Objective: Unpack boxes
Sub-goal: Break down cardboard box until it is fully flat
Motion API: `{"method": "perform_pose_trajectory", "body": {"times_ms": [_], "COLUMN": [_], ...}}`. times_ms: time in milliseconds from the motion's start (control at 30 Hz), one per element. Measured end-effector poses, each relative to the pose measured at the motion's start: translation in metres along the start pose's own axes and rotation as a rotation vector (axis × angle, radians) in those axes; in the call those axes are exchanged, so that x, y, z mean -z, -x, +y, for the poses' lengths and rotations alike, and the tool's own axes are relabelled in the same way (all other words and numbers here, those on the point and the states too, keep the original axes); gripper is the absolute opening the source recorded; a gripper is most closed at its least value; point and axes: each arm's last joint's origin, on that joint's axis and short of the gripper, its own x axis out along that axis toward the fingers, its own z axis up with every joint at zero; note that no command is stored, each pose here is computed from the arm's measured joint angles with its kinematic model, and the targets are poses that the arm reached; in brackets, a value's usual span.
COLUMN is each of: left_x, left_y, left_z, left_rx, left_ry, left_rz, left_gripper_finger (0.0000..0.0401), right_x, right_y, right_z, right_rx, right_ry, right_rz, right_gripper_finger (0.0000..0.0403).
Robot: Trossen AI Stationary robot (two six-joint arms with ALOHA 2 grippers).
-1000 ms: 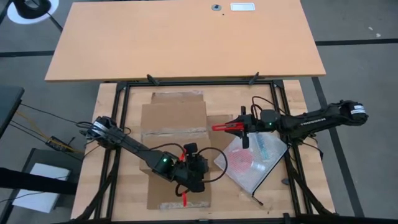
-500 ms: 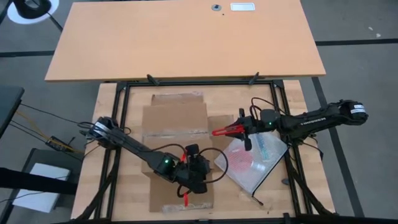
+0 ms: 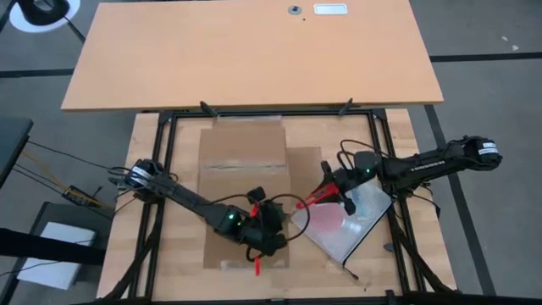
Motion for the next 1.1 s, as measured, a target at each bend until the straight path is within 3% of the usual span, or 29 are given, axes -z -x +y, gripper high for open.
{"method": "perform_pose_trajectory", "body": {"times_ms": [267, 433, 567, 733, 900, 1100], "left_x": [-0.013, -0.056, -0.082, -0.122, -0.156, -0.153], "left_y": [0.005, 0.042, 0.070, 0.110, 0.141, 0.159], "left_z": [-0.001, 0.011, 0.028, 0.059, 0.099, 0.165], "left_rx": [0.085, 0.232, 0.258, 0.331, 0.371, 0.338], "left_ry": [0.050, 0.179, 0.308, 0.441, 0.502, 0.533], "left_rz": [-0.013, -0.005, 0.056, 0.010, -0.088, -0.103], "left_gripper_finger": [0.0156, 0.0156, 0.0156, 0.0156, 0.0156, 0.0156], "right_x": [-0.015, -0.043, -0.076, -0.120, -0.171, -0.213], "right_y": [0.005, 0.015, 0.029, 0.047, 0.059, 0.044], "right_z": [-0.001, 0.002, 0.004, 0.011, 0.021, 0.021], "right_rx": [0.074, 0.177, 0.269, 0.318, 0.329, 0.399], "right_ry": [0.041, 0.109, 0.175, 0.202, 0.209, 0.273], "right_rz": [0.019, 0.139, 0.233, 0.241, 0.086, 0.004], "right_gripper_finger": [0.0132, 0.0132, 0.0132, 0.0132, 0.0132, 0.0132]}}
